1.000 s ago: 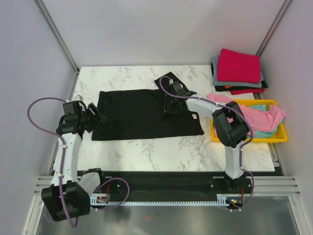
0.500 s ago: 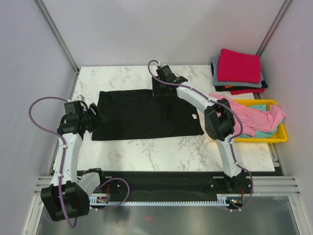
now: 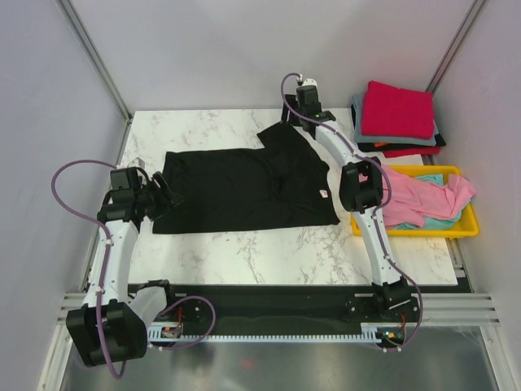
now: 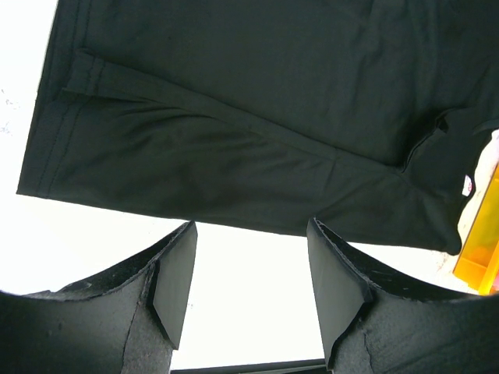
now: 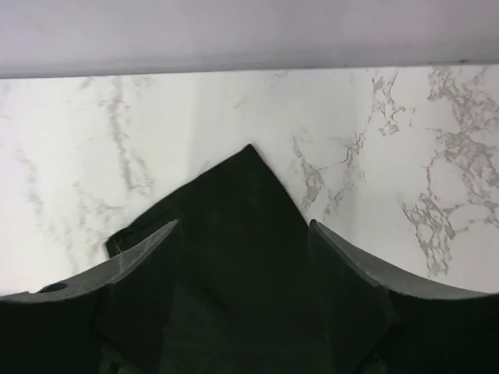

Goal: Fold and stack the t-shirts

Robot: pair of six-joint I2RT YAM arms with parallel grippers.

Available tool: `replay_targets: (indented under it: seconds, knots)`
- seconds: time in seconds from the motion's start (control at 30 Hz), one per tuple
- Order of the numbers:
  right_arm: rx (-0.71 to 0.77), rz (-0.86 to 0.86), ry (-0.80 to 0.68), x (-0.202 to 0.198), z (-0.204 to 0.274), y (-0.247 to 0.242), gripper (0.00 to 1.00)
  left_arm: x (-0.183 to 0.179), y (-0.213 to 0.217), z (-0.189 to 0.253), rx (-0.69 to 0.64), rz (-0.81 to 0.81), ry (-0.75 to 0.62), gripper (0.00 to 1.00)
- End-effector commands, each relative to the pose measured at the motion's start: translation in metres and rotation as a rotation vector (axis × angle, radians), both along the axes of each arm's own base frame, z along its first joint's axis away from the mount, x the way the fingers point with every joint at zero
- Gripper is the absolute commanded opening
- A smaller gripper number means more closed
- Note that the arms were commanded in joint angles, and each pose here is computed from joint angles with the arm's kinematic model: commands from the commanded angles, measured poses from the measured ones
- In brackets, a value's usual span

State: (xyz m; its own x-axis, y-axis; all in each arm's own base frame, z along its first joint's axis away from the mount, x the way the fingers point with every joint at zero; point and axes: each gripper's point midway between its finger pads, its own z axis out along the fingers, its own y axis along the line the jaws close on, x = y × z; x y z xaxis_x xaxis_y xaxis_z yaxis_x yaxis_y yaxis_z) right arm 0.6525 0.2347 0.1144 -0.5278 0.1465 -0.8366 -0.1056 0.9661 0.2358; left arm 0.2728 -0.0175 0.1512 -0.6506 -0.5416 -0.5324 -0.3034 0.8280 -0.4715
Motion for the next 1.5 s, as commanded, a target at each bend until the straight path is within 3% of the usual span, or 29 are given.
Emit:
replay_targets:
  seconds: [0.0,0.33,0.43,0.47,0.63,0.83,0.97,1.07,1.23,1.3,1.47]
  knots:
    - [0.03,0.01,-0.094,0.026,-0.004,0.013,0.75,0.0,-0.005,-0.002,0.024,-0.052,-0.007,0.66]
    - [0.149,-0.023,-0.163,0.056,-0.041,0.014,0.75,-0.001,-0.016,-0.005,0.027,-0.092,0.005,0.66]
    - [0.162,-0.018,-0.144,0.055,-0.054,0.018,0.68,-0.001,-0.017,-0.006,0.027,-0.094,0.006,0.66]
    - [0.16,-0.022,-0.142,0.055,-0.056,0.018,0.6,-0.001,-0.017,-0.005,0.027,-0.094,0.005,0.66]
    - [0.141,-0.009,-0.115,0.047,-0.064,0.026,0.56,-0.001,-0.015,-0.004,0.033,-0.088,0.0,0.66]
    - [0.164,0.011,-0.094,0.045,-0.07,0.031,0.29,-0.001,-0.013,-0.004,0.042,-0.08,-0.001,0.66]
    - [0.148,-0.002,-0.078,0.042,-0.074,0.026,0.0,0.002,-0.01,-0.004,0.058,-0.066,0.002,0.66]
    - [0.149,-0.01,-0.081,0.045,-0.072,0.019,0.0,0.01,-0.001,-0.001,0.089,-0.031,0.008,0.66]
    - [0.145,-0.035,-0.105,0.045,-0.057,0.003,0.0,0.055,0.016,0.01,0.128,0.039,0.025,0.67]
    - [0.148,-0.039,-0.135,0.045,-0.044,-0.001,0.0,0.083,0.025,0.031,0.144,0.07,-0.009,0.65]
    - [0.169,-0.033,-0.157,0.042,-0.027,-0.003,0.0,0.154,0.051,0.028,0.21,0.143,0.021,0.63]
